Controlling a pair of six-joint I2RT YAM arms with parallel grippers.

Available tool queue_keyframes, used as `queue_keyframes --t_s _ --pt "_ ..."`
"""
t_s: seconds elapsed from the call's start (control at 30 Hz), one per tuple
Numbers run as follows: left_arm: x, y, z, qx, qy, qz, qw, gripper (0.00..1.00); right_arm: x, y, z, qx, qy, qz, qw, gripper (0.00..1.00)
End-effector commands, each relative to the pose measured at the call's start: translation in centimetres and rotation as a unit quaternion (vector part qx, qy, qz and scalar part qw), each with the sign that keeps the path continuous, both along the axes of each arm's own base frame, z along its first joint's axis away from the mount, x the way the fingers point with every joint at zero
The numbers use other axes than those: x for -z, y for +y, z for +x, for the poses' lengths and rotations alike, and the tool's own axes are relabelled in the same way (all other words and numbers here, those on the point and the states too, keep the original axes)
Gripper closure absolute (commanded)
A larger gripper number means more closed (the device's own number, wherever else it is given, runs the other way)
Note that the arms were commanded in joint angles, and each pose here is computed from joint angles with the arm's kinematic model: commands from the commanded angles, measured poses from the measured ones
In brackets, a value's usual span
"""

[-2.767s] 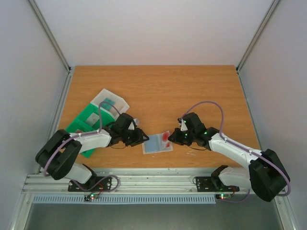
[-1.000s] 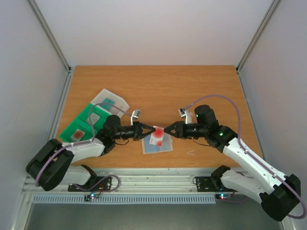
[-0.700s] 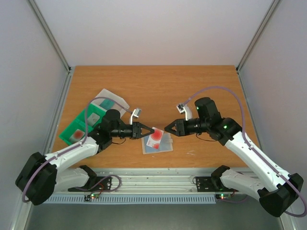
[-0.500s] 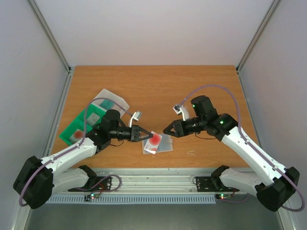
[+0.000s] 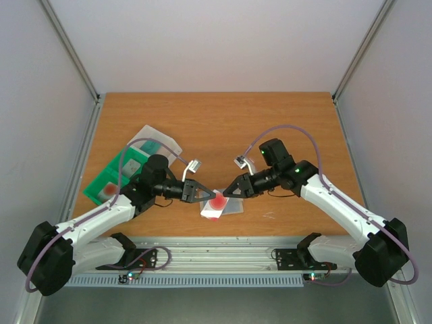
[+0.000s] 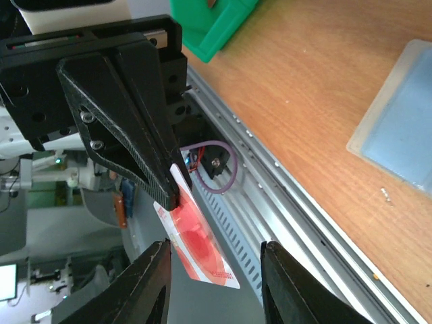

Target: Take the credit cards out of the card holder

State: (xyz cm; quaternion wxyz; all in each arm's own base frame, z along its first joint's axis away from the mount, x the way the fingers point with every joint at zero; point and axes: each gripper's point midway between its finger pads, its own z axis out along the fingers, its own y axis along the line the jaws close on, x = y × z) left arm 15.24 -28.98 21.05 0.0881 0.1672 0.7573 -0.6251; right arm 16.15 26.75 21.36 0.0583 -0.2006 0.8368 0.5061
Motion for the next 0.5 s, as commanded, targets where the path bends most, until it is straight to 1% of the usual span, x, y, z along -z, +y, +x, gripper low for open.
queue_keyframes --t_s 0.0,0.17,0.27,0.33,0.47 --pt "-1.42 -0.13 -0.74 0.023 -0.023 -0.028 0.999 1.00 -0.46 0.78 -0.98 -0.035 0.021 0.038 0.998 0.63" --pt "-1.96 -0.11 -0.95 0.027 -0.028 -0.038 0.999 1.00 -0.35 0.95 -1.24 -0.040 0.029 0.044 0.998 0.67" --pt "-2.02 -0.09 -1.02 0.028 -0.024 -0.038 0.999 0.99 -0.62 1.08 -1.36 -0.045 0.030 0.051 0.997 0.72" --pt "-2.07 -0.10 -1.04 0.029 -0.023 -0.038 0.999 1.00 -0.78 1.19 -1.43 -0.050 0.032 0.055 0.997 0.80" --pt "-2.32 -0.07 -0.81 0.020 -0.023 -0.033 0.999 0.99 -1.17 1.36 -1.39 -0.049 0.035 0.068 0.996 0.98"
